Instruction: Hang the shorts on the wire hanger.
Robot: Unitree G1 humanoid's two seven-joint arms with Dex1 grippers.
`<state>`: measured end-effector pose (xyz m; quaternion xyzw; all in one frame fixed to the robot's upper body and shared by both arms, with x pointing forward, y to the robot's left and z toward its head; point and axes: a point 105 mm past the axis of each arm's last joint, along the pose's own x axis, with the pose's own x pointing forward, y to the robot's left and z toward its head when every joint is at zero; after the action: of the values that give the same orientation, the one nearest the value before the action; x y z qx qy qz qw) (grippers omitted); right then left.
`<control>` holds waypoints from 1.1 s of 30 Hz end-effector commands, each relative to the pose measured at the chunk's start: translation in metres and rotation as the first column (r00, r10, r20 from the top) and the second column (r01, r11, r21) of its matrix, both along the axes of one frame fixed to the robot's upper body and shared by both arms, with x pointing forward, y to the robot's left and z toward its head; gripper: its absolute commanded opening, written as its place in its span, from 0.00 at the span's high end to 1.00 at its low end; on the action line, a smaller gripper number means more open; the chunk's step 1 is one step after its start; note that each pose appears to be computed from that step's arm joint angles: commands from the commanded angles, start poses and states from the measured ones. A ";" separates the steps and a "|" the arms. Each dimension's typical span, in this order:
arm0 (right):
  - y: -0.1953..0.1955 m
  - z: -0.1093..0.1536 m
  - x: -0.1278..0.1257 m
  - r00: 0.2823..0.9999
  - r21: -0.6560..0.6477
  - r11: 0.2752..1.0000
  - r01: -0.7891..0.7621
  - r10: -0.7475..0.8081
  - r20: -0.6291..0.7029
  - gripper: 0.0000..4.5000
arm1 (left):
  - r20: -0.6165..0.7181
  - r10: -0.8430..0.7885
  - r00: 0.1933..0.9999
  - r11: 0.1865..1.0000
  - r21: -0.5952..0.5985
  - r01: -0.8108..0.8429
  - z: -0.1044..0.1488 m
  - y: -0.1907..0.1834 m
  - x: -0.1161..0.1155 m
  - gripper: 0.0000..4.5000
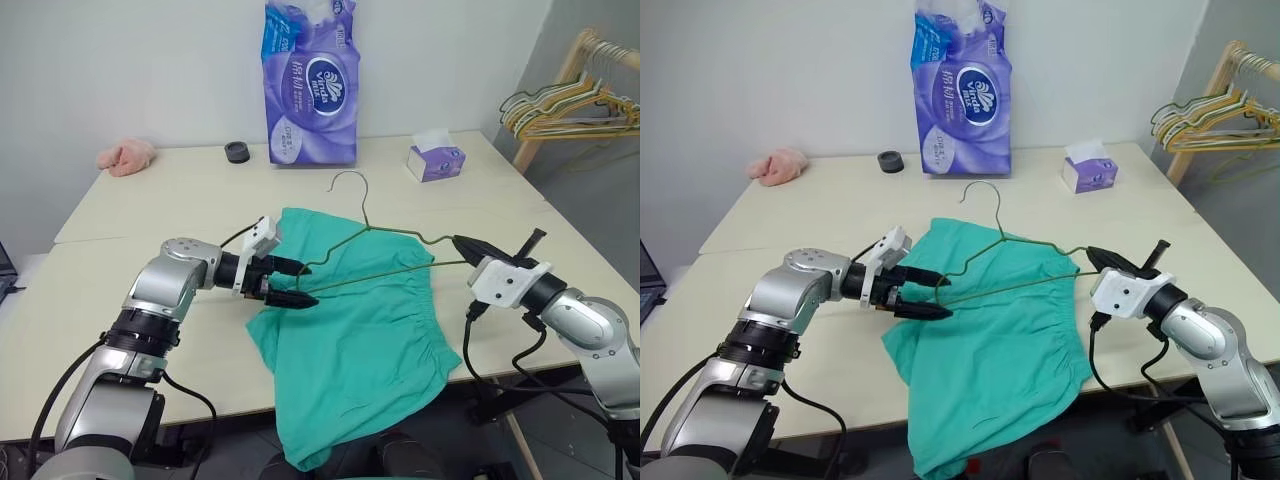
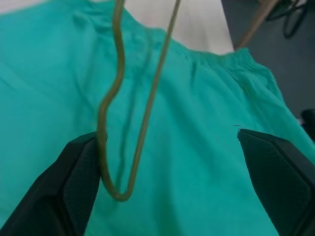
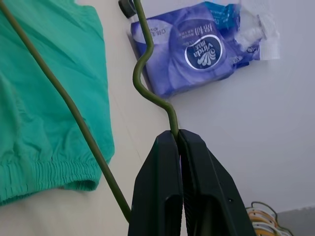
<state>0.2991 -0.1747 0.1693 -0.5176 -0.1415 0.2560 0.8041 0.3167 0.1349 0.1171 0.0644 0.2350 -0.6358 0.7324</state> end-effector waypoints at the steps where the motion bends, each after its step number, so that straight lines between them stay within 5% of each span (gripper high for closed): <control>1: 0.005 0.020 -0.001 0.996 0.015 1.000 -0.026 0.024 0.088 0.99 | 0.042 -0.028 0.999 1.000 0.003 0.028 0.007 -0.005 -0.001 0.00; 4: 0.007 0.023 -0.002 0.994 0.034 0.999 -0.035 0.032 0.103 0.99 | 0.036 -0.035 0.999 0.999 -0.012 0.036 0.007 -0.009 -0.003 0.00; 7: 0.008 0.028 -0.003 0.992 0.052 0.998 -0.045 0.039 0.120 1.00 | 0.022 -0.034 0.999 0.999 -0.027 0.035 0.005 -0.011 -0.004 0.13; 20: 0.015 0.035 -0.007 0.988 0.125 0.988 -0.092 0.075 0.134 1.00 | -0.011 -0.087 0.996 0.995 -0.052 0.087 0.005 -0.020 -0.020 0.99; 29: 0.023 0.031 -0.015 0.977 0.019 0.988 -0.152 0.147 0.155 1.00 | -0.011 -0.085 0.996 0.995 -0.063 0.084 0.006 -0.023 -0.022 0.99; 33: 0.024 0.025 -0.020 0.971 -0.048 0.982 -0.183 0.189 0.146 0.77 | -0.006 -0.080 0.997 0.995 -0.052 0.080 0.002 -0.023 -0.021 1.00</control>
<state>0.2864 -0.1571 0.1853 -0.5208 -0.2188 0.2854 0.7742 0.2962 0.1162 0.1116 0.0405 0.2372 -0.6619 0.7099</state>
